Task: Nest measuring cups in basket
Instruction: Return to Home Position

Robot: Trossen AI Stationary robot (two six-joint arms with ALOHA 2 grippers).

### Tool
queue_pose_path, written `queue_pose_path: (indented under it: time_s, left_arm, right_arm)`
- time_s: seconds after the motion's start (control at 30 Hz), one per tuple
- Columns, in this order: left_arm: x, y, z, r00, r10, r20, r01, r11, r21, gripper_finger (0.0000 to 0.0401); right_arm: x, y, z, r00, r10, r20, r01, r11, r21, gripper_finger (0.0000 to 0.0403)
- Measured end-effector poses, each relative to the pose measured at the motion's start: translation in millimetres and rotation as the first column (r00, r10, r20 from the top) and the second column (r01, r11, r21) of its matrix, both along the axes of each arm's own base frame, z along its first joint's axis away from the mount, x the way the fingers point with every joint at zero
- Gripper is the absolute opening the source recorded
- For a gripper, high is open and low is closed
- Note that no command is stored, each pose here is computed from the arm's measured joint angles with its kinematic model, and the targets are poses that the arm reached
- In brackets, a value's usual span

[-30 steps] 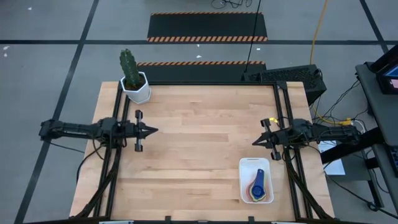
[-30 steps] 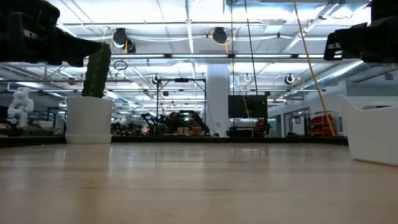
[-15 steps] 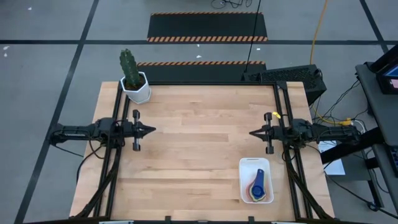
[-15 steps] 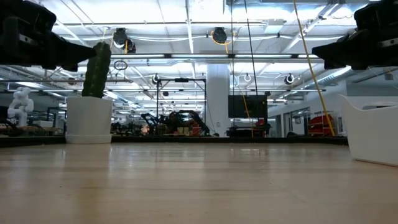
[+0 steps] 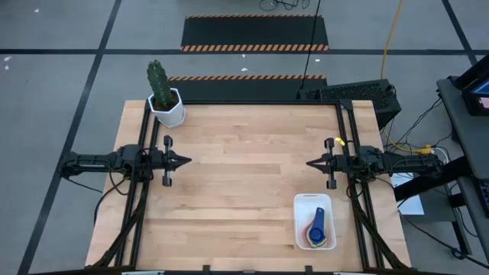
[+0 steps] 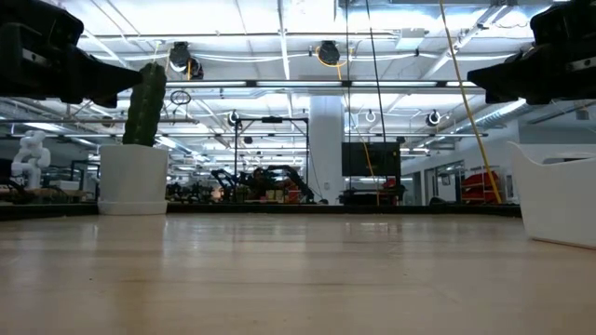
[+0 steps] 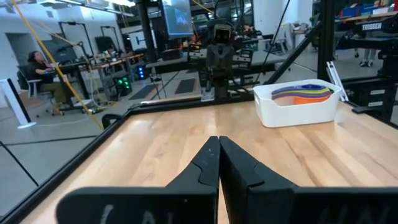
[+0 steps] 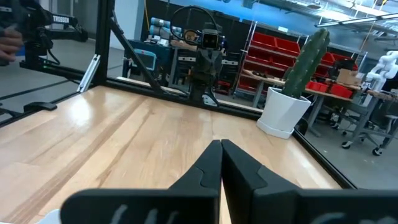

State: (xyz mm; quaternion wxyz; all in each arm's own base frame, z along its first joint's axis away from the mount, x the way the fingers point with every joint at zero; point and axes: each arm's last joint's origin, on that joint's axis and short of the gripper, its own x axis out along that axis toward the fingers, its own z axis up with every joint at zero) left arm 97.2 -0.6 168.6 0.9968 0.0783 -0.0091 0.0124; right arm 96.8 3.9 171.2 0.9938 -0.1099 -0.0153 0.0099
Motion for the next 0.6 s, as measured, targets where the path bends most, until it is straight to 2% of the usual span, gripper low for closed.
queue_pose_path:
  time_s: [0.2, 0.4, 0.6]
  left_arm:
    - [0.1, -2.1, -0.9, 0.998, -0.069, -0.006, 0.069, 0.998, -0.014, 0.0007]
    - [0.2, -1.3, -0.9, 0.999, -0.043, -0.005, 0.042, 0.999, -0.029, 0.0004]
    - [0.2, -1.2, -0.8, 0.999, -0.039, -0.004, 0.039, 0.999, -0.029, 0.0025]
  right_arm:
    - [0.0, 0.0, 0.0, 1.0, 0.0, 0.0, 0.0, 1.0, 0.0, 0.0]
    - [0.0, 0.0, 0.0, 1.0, 0.0, 0.0, 0.0, 1.0, 0.0, 0.0]
    - [0.0, 0.0, 0.0, 1.0, 0.0, 0.0, 0.0, 1.0, 0.0, 0.0]
